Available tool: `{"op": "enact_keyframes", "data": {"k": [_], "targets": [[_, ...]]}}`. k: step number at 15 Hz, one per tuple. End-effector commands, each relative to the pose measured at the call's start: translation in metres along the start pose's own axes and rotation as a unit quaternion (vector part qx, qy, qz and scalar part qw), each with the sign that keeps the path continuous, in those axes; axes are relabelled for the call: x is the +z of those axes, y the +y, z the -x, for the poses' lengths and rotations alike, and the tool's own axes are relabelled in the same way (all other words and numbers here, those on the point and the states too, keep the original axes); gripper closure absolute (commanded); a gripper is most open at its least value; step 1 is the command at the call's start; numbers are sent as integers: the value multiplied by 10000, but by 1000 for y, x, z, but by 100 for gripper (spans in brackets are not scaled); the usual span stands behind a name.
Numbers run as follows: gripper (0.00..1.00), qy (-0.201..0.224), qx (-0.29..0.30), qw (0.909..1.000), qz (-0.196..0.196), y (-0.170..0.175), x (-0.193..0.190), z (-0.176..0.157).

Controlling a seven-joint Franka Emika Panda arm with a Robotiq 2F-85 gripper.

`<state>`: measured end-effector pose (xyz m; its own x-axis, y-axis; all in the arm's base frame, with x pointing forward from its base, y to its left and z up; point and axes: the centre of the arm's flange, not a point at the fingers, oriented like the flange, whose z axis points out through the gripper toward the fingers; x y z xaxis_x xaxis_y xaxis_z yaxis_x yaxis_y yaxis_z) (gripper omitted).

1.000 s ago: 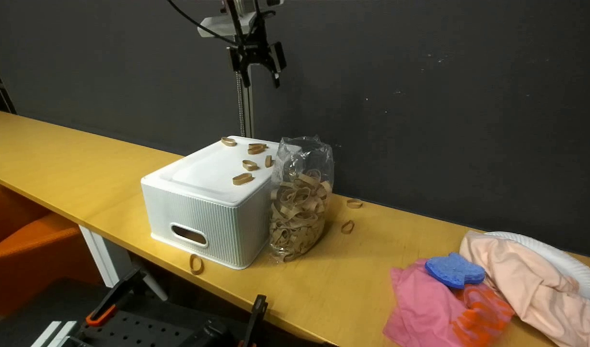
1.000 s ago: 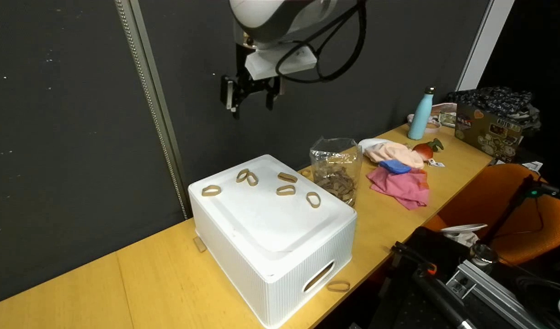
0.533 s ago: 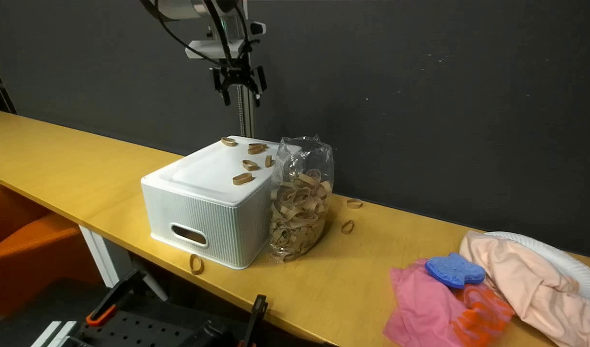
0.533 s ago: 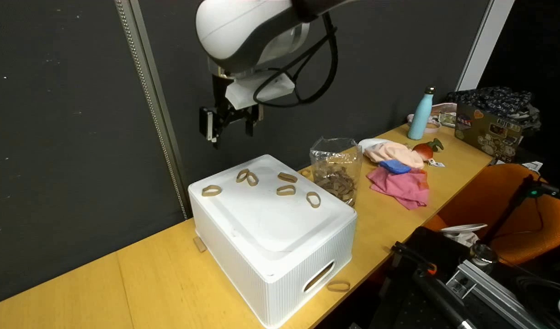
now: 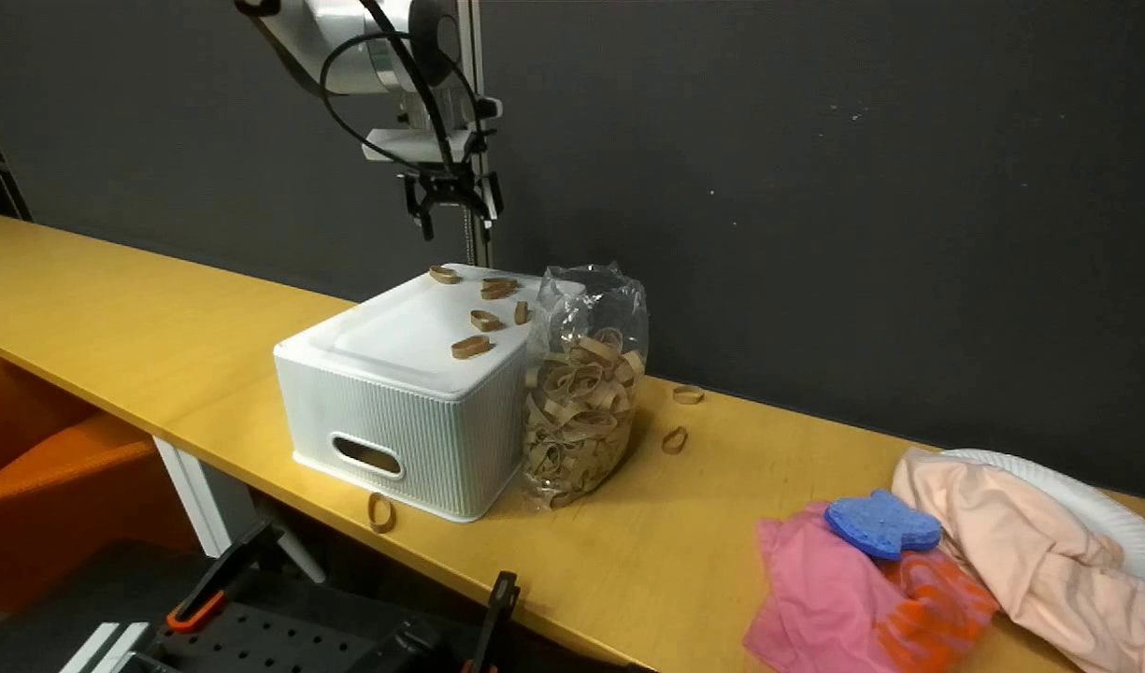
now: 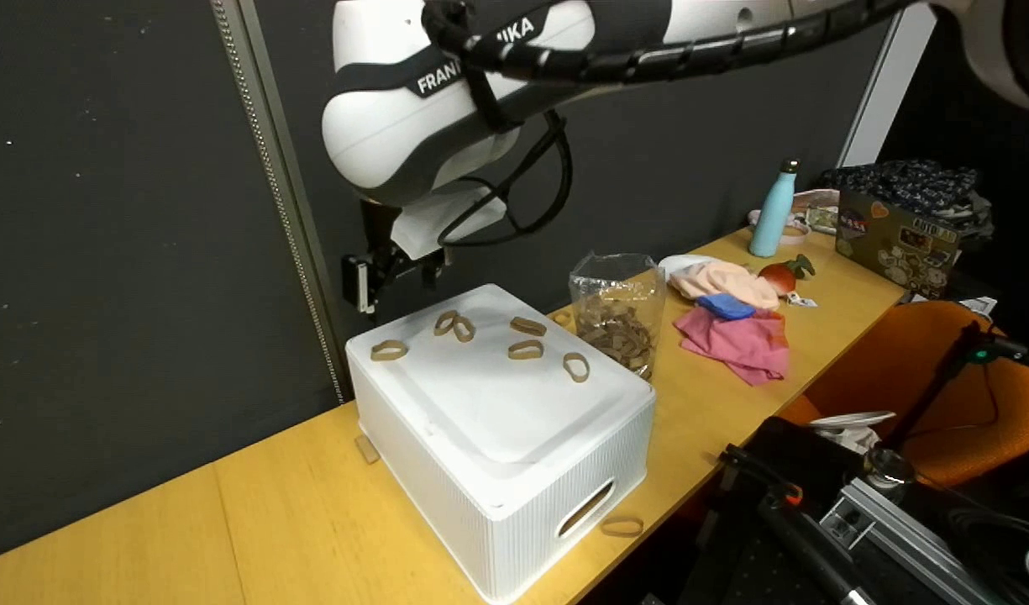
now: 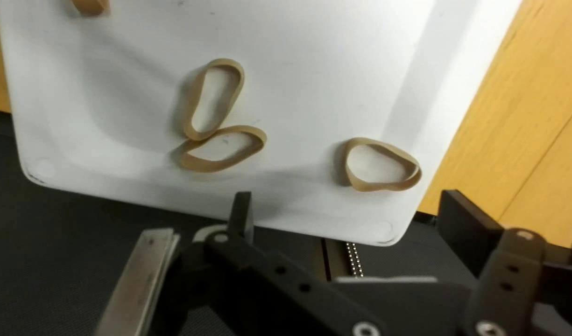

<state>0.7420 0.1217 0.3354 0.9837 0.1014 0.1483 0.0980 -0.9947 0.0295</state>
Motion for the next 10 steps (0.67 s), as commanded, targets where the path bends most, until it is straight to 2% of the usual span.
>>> {"op": "enact_keyframes", "data": {"k": [1, 10], "targets": [[0, 19, -228, 9994, -275, -15, 6, -20], [0, -106, -323, 9986, -403, -23, 28, -15]]}}
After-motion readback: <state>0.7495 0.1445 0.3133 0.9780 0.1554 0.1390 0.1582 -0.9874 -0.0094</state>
